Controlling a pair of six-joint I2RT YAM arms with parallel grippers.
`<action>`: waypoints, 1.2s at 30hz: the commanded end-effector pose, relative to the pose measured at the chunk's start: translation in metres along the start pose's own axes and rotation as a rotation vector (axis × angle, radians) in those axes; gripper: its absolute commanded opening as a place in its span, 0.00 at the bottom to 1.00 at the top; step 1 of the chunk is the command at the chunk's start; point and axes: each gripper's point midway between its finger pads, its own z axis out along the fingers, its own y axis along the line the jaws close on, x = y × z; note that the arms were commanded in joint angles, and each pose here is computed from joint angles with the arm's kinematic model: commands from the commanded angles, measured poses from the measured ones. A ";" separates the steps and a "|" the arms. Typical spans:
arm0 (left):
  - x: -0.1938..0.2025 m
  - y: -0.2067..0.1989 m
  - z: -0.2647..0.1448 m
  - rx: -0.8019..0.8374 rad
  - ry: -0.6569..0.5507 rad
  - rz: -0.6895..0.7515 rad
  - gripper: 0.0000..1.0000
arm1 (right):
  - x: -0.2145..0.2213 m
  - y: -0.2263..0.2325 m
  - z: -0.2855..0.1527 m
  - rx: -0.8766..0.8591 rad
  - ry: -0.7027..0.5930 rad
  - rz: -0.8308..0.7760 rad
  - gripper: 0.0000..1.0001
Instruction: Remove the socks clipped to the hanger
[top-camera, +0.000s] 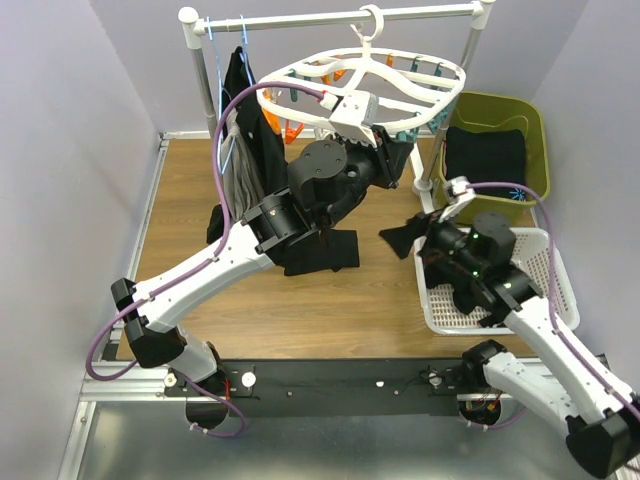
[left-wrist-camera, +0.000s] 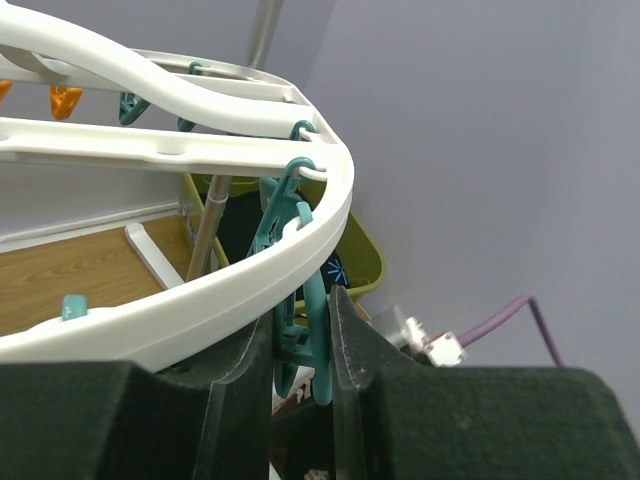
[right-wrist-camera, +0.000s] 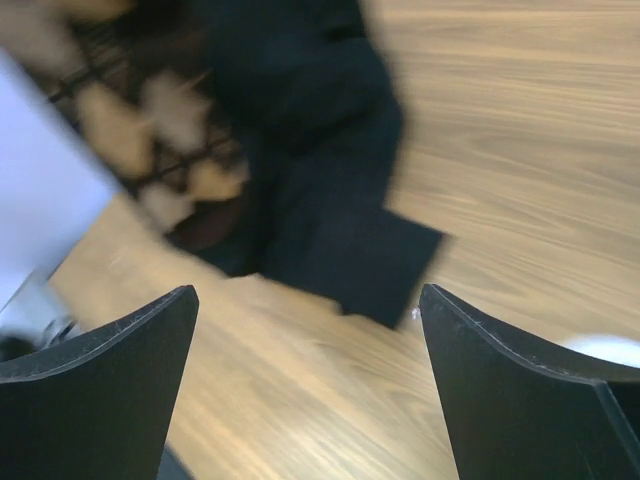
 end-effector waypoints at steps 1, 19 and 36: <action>-0.004 -0.030 -0.005 0.111 0.004 -0.031 0.01 | 0.001 0.078 0.026 -0.313 -0.092 -0.101 1.00; 0.000 -0.030 0.001 0.097 0.020 -0.032 0.01 | 0.017 0.118 0.104 -0.370 -0.291 -0.142 1.00; 0.014 -0.020 -0.006 0.061 0.075 -0.019 0.40 | 0.028 0.117 0.111 -0.315 -0.195 -0.051 0.01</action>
